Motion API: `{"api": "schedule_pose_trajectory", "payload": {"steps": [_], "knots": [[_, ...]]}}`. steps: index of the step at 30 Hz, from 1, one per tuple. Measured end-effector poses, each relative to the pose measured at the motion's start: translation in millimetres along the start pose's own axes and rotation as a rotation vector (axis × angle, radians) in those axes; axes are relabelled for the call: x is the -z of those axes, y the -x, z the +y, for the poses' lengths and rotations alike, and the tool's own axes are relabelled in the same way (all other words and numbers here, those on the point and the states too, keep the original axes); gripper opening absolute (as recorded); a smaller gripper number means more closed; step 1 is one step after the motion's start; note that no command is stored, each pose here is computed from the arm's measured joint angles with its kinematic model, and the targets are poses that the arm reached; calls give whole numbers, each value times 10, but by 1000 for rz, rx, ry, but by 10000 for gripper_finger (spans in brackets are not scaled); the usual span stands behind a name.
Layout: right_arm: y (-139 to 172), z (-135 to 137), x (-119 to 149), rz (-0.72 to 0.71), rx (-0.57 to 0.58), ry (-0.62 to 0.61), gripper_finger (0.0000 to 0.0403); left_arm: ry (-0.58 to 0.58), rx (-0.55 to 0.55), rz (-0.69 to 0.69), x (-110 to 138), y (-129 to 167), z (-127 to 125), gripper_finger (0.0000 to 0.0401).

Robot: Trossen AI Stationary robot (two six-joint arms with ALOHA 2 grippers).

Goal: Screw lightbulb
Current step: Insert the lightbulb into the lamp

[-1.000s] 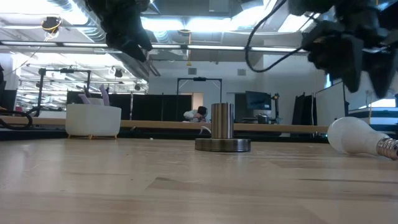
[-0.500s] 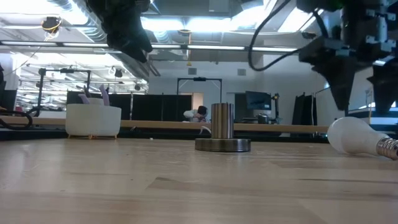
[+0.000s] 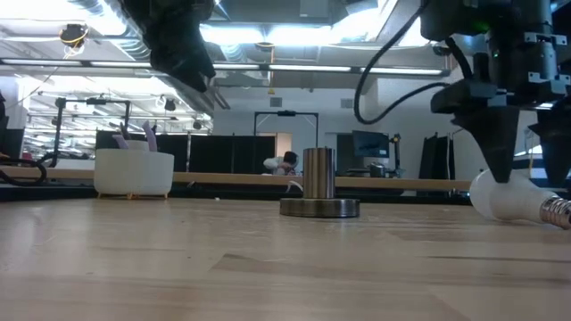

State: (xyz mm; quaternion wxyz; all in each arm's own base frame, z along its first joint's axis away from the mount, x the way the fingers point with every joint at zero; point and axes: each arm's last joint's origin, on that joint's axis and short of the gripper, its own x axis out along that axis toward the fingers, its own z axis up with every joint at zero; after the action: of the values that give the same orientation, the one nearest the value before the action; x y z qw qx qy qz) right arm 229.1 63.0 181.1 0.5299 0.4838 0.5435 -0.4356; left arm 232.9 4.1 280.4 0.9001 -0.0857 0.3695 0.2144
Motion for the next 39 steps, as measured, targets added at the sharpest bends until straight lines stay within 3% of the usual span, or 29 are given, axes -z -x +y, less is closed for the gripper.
{"api": "schedule_pose_trajectory", "payload": {"steps": [23,32,39], "knots": [[-324,-81,-29,-2,-88,-18,308,4,1,-2,-2,-1,-2,310],[-324,-80,-46,-58,-94,-22,308,25,1,-2,-2,-1,-1,310],[-391,-77,-38,-24,-51,-17,308,22,0,-1,-1,-2,-1,310]]}}
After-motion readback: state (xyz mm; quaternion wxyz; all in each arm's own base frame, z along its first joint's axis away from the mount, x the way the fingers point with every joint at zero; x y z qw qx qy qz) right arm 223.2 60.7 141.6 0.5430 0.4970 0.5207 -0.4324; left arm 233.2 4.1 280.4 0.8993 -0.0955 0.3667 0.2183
